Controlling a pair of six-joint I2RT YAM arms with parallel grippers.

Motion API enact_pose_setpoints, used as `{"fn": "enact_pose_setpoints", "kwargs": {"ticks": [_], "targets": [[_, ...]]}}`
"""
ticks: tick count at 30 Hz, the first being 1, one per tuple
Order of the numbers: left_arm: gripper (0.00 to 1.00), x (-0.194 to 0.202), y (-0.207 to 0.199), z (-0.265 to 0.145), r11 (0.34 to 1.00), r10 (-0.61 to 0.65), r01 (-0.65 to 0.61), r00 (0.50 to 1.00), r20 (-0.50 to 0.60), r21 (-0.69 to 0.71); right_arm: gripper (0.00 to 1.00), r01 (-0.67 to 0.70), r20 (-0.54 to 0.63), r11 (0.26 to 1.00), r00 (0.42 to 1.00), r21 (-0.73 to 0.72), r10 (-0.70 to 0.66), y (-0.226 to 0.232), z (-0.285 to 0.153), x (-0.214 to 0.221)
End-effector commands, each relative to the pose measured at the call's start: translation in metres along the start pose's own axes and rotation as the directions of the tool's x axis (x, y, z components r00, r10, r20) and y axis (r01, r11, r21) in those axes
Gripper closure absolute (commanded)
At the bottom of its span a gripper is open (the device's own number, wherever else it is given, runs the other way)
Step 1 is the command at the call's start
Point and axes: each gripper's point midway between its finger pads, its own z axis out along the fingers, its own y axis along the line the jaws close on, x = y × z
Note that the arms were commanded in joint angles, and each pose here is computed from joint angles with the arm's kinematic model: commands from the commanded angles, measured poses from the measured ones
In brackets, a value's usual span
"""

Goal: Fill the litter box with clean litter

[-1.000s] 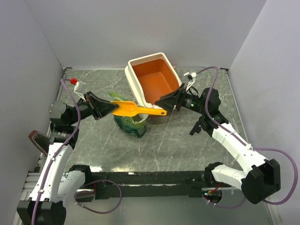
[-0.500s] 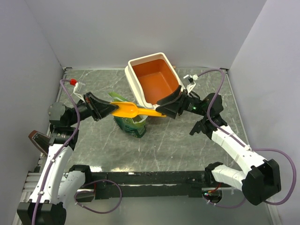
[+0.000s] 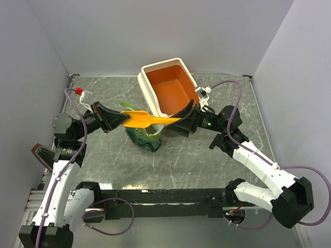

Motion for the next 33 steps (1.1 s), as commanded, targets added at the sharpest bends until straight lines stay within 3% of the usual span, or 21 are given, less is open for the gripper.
{"fn": "enact_pose_setpoints", "kwargs": {"ticks": [1,19,21,23,27,28,30,33], "targets": [[0.99,-0.012,-0.009,-0.001,0.999,0.051,-0.050,0.998,0.036,-0.003,0.22,0.092,0.056,0.995,0.994,-0.027,-0.091,0.021,0.005,-0.023],[0.99,-0.011,-0.007,-0.001,0.999,0.047,-0.047,0.998,0.033,-0.006,0.60,0.114,0.058,0.993,0.992,-0.038,-0.112,0.030,0.012,-0.025],[0.99,-0.011,-0.007,-0.002,0.999,0.048,-0.048,0.998,0.032,-0.007,0.72,0.120,0.062,0.992,0.991,-0.035,-0.117,0.031,0.012,-0.026],[0.99,-0.010,-0.006,-0.002,0.999,0.044,-0.044,0.999,0.029,-0.007,1.00,0.121,0.064,0.992,0.991,-0.022,-0.119,0.029,0.012,-0.027],[0.99,-0.009,-0.003,-0.002,0.999,0.046,-0.045,0.999,0.023,-0.025,1.00,0.133,0.081,0.991,0.988,0.001,-0.133,0.029,0.010,-0.029],[0.95,-0.010,-0.001,-0.002,0.998,0.046,-0.045,0.999,0.023,-0.039,1.00,0.140,0.082,0.990,0.987,0.007,-0.140,0.029,0.009,-0.030],[0.64,-0.012,0.002,-0.002,0.996,0.057,-0.056,0.998,0.024,-0.064,1.00,0.141,0.076,0.990,0.987,0.022,-0.142,0.030,0.007,-0.030],[0.45,-0.021,0.004,-0.003,0.990,0.085,-0.081,0.996,0.029,-0.112,1.00,0.148,0.068,0.986,0.986,0.074,-0.153,0.030,0.002,-0.033]]}}
